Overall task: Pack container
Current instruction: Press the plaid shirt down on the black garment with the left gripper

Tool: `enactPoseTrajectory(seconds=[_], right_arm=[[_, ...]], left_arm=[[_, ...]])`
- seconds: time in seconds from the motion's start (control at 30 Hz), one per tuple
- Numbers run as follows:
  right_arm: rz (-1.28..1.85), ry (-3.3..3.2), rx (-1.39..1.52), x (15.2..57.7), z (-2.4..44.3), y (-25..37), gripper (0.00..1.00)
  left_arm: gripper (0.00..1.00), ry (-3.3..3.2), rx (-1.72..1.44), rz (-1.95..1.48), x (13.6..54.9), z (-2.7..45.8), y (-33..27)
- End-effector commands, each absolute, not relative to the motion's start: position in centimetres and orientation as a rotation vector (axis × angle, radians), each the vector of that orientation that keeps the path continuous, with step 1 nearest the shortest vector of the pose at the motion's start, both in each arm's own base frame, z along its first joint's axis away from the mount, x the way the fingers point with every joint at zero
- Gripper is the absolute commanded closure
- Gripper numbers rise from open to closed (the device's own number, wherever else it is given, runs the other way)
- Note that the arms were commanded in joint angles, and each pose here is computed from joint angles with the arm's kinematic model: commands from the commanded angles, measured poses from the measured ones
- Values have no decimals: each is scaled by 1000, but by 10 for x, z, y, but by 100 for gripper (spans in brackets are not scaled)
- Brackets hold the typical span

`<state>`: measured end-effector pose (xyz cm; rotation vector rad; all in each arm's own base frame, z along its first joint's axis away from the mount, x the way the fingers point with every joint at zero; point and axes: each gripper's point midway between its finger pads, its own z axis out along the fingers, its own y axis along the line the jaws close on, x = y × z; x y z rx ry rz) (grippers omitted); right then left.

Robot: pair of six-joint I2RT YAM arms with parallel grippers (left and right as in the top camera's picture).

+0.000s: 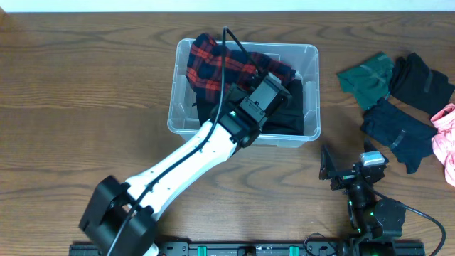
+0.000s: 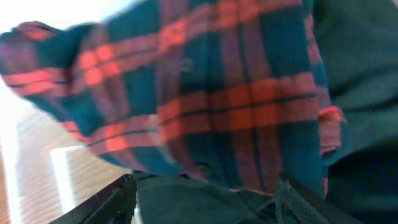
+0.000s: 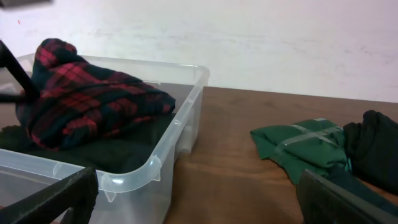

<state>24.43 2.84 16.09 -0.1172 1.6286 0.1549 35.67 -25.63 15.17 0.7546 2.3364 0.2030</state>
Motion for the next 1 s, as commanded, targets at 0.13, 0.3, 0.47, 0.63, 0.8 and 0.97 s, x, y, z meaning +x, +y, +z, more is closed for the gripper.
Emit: enactPoseTrajectory(seconds=[0.13,0.3,0.47,0.63,0.8,0.97], right_arm=[[163,1627,-108,244,161,28,1],[163,1627,-108,244,161,28,1],[163,1627,-108,244,161,28,1],[163,1627,-108,244,161,28,1],[163,1627,-108,244,161,28,1],[164,1627,-108,244,161,28,1]], left_arm=[[28,2324,874,185,358,149,-264],[28,2311,743,114,366,157,-273],[28,2293,720,29,369,160,-285],[28,2275,573,177,390,162,-259],[28,2262,441,243,422,160,-229],[28,2240,307,261,458,155,-198]])
